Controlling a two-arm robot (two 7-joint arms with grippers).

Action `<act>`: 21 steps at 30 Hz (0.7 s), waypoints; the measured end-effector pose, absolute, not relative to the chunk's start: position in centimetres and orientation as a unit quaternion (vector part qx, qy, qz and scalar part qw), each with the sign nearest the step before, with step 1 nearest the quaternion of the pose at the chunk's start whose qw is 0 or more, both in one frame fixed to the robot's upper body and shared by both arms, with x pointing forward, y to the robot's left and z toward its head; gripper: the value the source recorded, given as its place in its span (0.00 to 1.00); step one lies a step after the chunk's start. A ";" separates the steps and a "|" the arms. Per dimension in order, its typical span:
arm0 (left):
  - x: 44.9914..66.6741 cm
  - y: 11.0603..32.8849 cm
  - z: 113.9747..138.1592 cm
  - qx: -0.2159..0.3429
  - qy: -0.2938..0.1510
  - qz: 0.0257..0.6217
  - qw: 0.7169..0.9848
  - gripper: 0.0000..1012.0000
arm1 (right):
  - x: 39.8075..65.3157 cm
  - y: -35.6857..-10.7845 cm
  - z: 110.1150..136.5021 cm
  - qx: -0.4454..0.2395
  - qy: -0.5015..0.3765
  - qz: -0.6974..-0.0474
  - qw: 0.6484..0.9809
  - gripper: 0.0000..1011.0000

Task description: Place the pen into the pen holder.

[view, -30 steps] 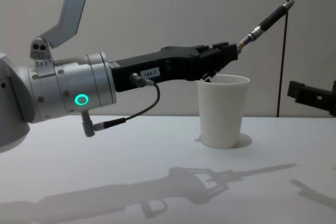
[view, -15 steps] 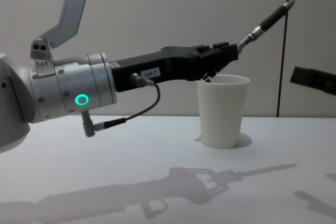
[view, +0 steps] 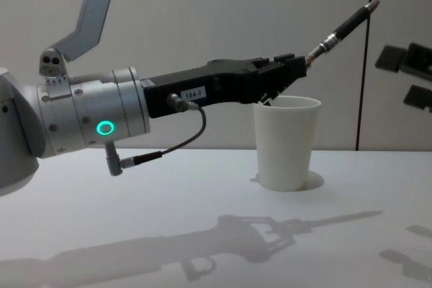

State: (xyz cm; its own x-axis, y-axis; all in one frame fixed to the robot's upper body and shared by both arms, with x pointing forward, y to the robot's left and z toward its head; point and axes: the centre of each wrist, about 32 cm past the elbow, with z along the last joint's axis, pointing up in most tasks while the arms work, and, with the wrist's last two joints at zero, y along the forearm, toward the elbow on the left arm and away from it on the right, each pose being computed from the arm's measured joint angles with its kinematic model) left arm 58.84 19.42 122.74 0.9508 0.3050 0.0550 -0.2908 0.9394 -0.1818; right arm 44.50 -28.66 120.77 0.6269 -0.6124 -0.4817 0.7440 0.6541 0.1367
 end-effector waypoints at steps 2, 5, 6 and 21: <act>58.8 19.4 122.7 -0.086 -0.041 0.151 0.984 0.17 | 44.7 -28.6 120.8 0.177 0.214 -0.375 0.885 0.99; 58.8 19.4 122.7 -0.086 -0.041 0.151 0.984 0.17 | 45.0 -28.5 120.9 0.195 0.232 -0.364 0.881 0.99; 58.8 19.4 122.7 -0.086 -0.041 0.151 0.984 0.17 | 45.1 -28.4 120.9 0.200 0.237 -0.360 0.880 0.99; 58.8 19.4 122.7 -0.086 -0.041 0.151 0.984 0.17 | 47.0 -26.6 121.7 0.266 0.284 -0.328 0.861 0.99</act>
